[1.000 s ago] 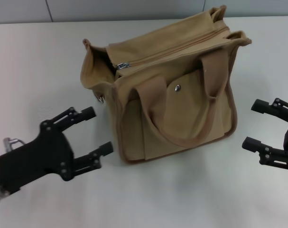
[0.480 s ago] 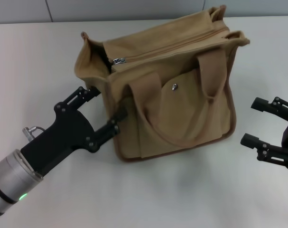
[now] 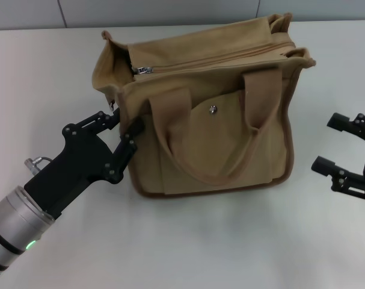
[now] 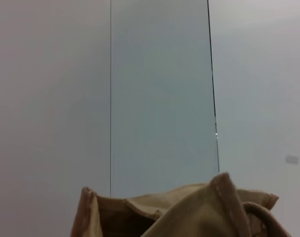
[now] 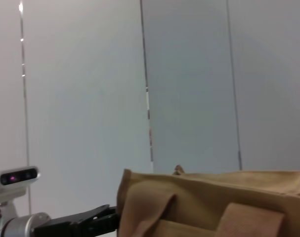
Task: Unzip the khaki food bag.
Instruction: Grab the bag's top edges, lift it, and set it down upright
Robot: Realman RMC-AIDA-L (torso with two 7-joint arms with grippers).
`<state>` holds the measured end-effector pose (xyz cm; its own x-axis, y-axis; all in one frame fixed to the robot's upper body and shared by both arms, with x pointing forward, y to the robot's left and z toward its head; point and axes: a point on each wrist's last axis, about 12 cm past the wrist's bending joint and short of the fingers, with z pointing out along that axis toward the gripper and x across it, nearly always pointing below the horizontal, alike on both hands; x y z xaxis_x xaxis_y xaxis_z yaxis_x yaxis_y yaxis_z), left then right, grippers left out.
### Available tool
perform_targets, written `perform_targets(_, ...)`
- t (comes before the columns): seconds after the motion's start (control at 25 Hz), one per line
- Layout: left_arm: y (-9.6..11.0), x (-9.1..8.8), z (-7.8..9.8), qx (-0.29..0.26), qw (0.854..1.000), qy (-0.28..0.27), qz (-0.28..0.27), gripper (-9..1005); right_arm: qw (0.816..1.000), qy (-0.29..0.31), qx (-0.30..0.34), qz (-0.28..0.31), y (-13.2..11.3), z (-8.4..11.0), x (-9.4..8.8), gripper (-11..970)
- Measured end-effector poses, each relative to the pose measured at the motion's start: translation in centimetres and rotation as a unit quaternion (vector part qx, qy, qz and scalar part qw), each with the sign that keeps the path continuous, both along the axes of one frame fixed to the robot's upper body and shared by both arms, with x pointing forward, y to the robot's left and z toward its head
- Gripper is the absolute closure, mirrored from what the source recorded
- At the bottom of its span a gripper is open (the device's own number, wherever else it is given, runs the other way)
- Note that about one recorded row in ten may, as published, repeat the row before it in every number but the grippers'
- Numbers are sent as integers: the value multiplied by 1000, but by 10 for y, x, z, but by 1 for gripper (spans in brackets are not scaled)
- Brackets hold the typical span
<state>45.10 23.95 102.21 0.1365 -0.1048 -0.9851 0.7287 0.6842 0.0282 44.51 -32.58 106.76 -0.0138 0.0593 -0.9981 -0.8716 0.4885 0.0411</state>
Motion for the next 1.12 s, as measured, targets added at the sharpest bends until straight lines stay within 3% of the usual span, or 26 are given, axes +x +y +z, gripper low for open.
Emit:
perform_targets(0.24, 1, 2, 2, -8, 1000, -5, 10, 750, 998, -23, 31, -41, -3, 0, -3, 124)
perform_targets(0.36, 3, 5, 6, -21, 999, -14, 27, 886, 988, -61, 86, -110, -6, 1, -7, 124)
perform_targets(0.48, 3, 9, 9, -26, 999, -23, 34, 901, 979, -85, 115, -146, -7, 2, -9, 124)
perform_targets(0.56, 4, 16, 16, -30, 998, -45, 29, 911, 958, -128, 157, -203, -7, 5, -9, 124)
perform_targets(0.64, 4, 23, 23, -30, 997, -64, 21, 911, 951, -138, 172, -216, -6, 6, -8, 124)
perform_targets(0.76, 5, 34, 34, -29, 995, -96, 6, 911, 924, -173, 232, -251, 1, 16, 9, 124)
perform_targets(0.92, 6, 43, 47, -31, 991, -131, -12, 911, 917, -190, 255, -239, 12, 26, 28, 124)
perform_targets(0.96, 8, 51, 56, -32, 988, -148, -27, 911, 918, -201, 263, -219, 21, 35, 42, 124)
perform_targets(1.04, 9, 55, 61, -32, 987, -152, -34, 911, 918, -205, 266, -209, 25, 39, 48, 124)
perform_targets(1.12, 11, 68, 73, -25, 984, -169, -51, 911, 919, -222, 273, -180, 38, 53, 68, 124)
